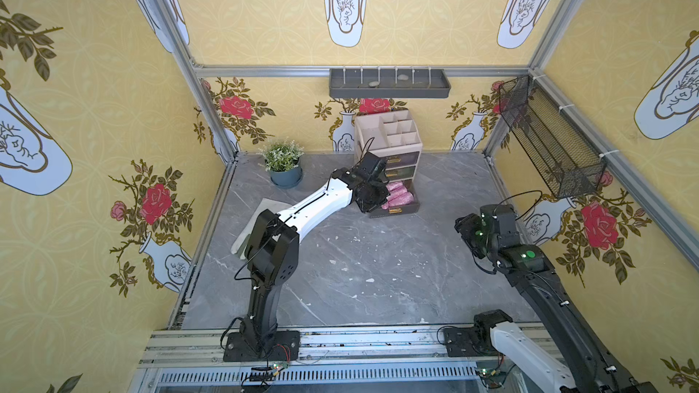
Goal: Sort the rolls of trash bags by color and place them into the drawer
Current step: Place the roll of trash bags in the drawer.
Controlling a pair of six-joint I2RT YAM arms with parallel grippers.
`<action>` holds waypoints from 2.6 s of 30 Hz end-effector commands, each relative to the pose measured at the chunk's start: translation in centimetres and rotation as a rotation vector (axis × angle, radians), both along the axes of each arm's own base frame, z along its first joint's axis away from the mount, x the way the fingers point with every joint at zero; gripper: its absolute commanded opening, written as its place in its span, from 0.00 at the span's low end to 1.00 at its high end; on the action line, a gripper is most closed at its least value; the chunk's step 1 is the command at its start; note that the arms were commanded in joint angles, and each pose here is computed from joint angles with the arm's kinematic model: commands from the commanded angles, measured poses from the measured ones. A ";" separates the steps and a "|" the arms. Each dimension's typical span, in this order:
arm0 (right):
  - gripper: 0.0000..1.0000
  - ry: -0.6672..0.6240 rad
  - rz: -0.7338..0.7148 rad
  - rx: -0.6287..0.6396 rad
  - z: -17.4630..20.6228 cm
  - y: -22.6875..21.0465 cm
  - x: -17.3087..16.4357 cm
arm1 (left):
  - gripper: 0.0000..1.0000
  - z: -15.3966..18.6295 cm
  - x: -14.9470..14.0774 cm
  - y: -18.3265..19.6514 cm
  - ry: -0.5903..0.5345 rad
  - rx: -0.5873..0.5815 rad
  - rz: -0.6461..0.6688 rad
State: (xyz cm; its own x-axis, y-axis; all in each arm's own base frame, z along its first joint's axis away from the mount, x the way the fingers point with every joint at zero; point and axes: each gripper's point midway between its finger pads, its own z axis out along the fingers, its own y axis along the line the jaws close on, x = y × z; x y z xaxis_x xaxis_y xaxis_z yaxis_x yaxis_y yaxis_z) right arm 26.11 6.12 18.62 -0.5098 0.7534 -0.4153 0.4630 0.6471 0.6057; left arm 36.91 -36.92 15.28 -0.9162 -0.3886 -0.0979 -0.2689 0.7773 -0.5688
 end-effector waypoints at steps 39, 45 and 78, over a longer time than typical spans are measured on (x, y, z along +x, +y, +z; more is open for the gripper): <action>0.60 0.019 0.011 -0.001 -1.7 0.3 1.1 | 0.03 -4.8 3.6 1.0 0.097 0.030 0.006; 0.60 0.021 0.012 0.007 -1.9 0.4 1.1 | 0.05 -5.2 4.0 1.0 0.104 0.028 0.006; 0.61 0.025 0.012 0.018 -2.2 0.3 1.4 | 0.25 -5.7 4.5 1.2 0.107 0.047 -0.004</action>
State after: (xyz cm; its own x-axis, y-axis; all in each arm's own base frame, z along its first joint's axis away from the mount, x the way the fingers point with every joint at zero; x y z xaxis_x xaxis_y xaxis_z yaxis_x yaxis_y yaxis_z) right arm 26.90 6.20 15.84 -0.5359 0.7559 -0.3760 0.4947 0.6421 0.5857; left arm 41.79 -36.30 10.09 -0.9197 -0.3925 -0.0111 -0.3288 0.7854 -0.5245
